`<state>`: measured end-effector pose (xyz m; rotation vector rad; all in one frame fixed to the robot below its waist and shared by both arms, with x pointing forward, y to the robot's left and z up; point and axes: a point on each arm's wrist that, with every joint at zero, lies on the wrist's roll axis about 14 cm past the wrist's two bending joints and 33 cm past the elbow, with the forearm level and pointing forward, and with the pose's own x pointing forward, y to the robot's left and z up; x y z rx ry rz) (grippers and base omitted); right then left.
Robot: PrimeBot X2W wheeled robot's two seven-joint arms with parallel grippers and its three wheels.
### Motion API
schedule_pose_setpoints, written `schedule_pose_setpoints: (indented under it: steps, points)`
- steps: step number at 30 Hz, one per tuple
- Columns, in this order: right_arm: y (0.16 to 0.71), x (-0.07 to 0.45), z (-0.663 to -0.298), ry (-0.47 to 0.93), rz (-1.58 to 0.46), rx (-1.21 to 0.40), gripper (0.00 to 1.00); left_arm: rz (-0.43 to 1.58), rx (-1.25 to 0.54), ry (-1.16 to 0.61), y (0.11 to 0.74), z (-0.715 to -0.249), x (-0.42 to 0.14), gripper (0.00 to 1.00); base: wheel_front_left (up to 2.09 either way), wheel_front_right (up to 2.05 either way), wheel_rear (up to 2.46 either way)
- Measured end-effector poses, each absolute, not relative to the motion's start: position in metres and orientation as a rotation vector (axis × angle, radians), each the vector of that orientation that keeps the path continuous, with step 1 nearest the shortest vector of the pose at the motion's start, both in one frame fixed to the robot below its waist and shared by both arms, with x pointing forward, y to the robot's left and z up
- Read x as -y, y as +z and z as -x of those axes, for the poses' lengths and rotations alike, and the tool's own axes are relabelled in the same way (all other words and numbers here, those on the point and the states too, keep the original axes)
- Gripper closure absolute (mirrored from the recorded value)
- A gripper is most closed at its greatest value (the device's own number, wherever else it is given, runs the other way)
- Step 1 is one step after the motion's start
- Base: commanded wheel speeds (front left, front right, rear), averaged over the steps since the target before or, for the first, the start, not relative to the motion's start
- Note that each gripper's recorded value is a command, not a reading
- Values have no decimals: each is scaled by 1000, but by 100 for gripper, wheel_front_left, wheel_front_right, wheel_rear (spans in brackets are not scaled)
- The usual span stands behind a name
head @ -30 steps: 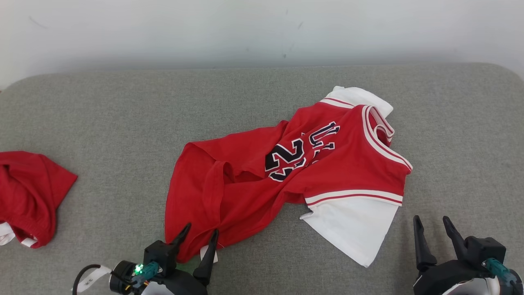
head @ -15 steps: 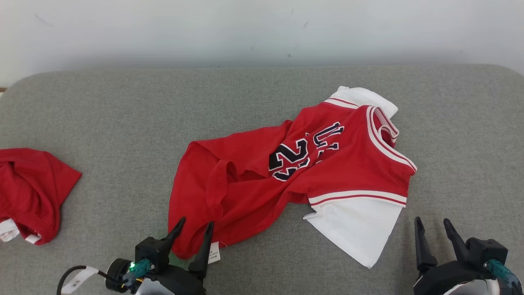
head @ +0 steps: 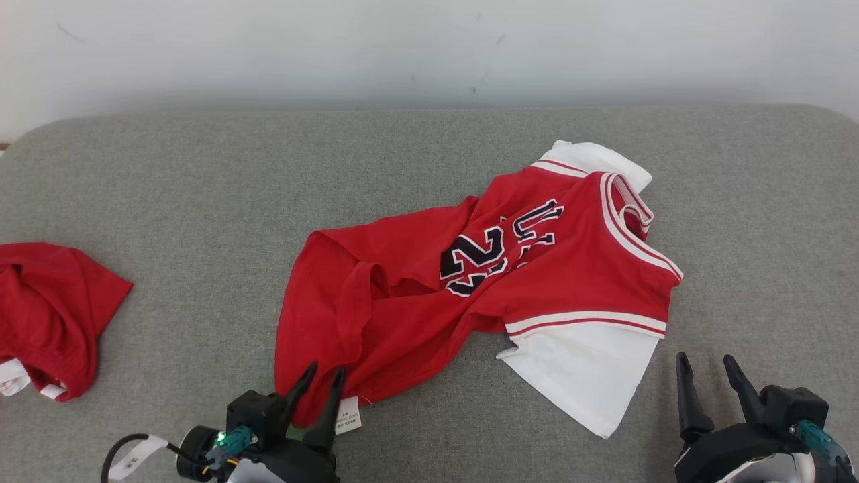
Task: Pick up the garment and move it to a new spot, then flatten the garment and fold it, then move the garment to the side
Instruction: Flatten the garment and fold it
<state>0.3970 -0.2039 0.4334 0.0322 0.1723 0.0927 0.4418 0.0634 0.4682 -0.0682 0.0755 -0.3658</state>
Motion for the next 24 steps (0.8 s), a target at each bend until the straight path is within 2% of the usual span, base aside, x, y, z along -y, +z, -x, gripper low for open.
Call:
schedule_pose_setpoints:
  steps: [1, 4, 5, 6, 7, 11, 17, 24]
  points:
    - [433, 204, -397, 92, -33, -173, 0, 67, -81, -366, 466, -442, -63, 48, 0, 0, 0]
    - [433, 205, -397, 89, -36, -175, 0, 64, -95, -363, 462, -441, -65, 61, 0, 0, 0]
    - [432, 205, -397, 89, -36, -175, 0, 60, -95, -365, 462, -441, -64, 72, 0, 0, 0]
    - [432, 204, -397, 89, -37, -175, 0, 61, -91, -366, 463, -442, -64, 91, 0, 0, 0]
    - [432, 204, -398, 89, -38, -175, 0, 67, -70, -366, 470, -444, -64, 100, 0, 0, 0]
    - [433, 203, -399, 91, -41, -172, 0, 88, 14, -351, 496, -452, -69, 100, 0, 0, 0]
    - [431, 198, -401, 103, -43, -176, 0, 116, -15, -259, 486, -449, -95, 100, 0, 0, 0]
    - [429, 193, -404, 117, -46, -183, 0, 92, -8, -325, 488, -444, -82, 100, 0, 0, 0]
